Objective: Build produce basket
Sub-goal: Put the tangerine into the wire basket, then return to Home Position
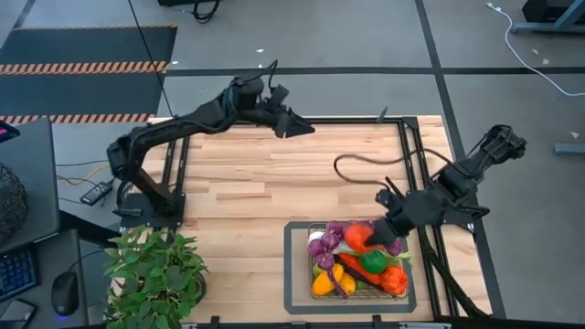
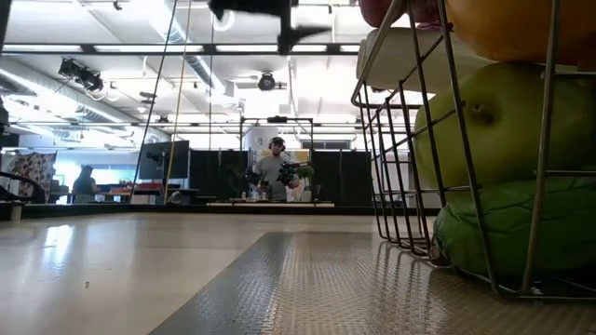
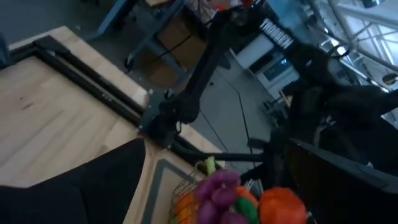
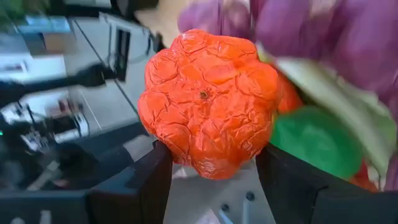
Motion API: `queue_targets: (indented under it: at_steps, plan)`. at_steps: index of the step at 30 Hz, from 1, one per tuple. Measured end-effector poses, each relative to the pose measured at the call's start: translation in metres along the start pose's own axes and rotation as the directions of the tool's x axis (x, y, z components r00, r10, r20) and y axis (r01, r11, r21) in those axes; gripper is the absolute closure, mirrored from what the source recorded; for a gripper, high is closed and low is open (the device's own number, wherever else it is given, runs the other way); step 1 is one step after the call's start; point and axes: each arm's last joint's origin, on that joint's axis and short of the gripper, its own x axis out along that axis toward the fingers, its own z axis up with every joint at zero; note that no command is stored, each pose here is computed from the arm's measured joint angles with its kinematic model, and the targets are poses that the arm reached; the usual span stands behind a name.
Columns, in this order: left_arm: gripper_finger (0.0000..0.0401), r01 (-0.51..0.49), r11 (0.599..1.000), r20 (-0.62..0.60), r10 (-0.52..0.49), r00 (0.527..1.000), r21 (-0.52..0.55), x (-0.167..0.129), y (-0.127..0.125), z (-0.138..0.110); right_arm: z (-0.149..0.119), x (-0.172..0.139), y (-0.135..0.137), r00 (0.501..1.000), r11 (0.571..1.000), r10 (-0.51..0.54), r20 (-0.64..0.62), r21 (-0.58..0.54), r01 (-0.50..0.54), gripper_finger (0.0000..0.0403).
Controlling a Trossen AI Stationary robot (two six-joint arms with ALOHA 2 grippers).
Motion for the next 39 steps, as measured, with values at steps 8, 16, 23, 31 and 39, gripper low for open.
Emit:
queue_targets:
  at_steps: [8, 16, 23, 31, 39]
  plan:
    - [0.0008, -0.022, 0.999, 0.036, 0.023, 0.999, -0.035, 0.016, -0.050, -0.028, -0.029, 0.014, -0.005, 0.994, 0.992, -0.078, -0.076, -0.102, 0.070, 0.0180]
    - [0.0008, -0.073, 0.995, 0.047, 0.076, 0.996, -0.069, 0.036, -0.092, -0.069, -0.035, 0.043, -0.008, 0.980, 0.941, -0.190, -0.060, -0.296, 0.164, 0.0175]
    - [0.0008, -0.088, 0.994, 0.088, 0.094, 0.992, -0.071, 0.039, -0.127, -0.095, -0.031, 0.060, -0.008, 0.973, 0.883, -0.228, -0.038, -0.429, 0.190, 0.0141]
    - [0.0008, -0.090, 0.992, 0.093, 0.099, 0.991, -0.093, 0.039, -0.134, -0.101, -0.030, 0.063, -0.006, 0.975, 0.890, -0.218, -0.036, -0.416, 0.184, 0.0075]
    - [0.0008, -0.085, 0.992, 0.083, 0.092, 0.992, -0.091, 0.039, -0.133, -0.101, -0.030, 0.052, -0.005, 0.980, 0.922, -0.188, -0.063, -0.354, 0.154, 0.0031]
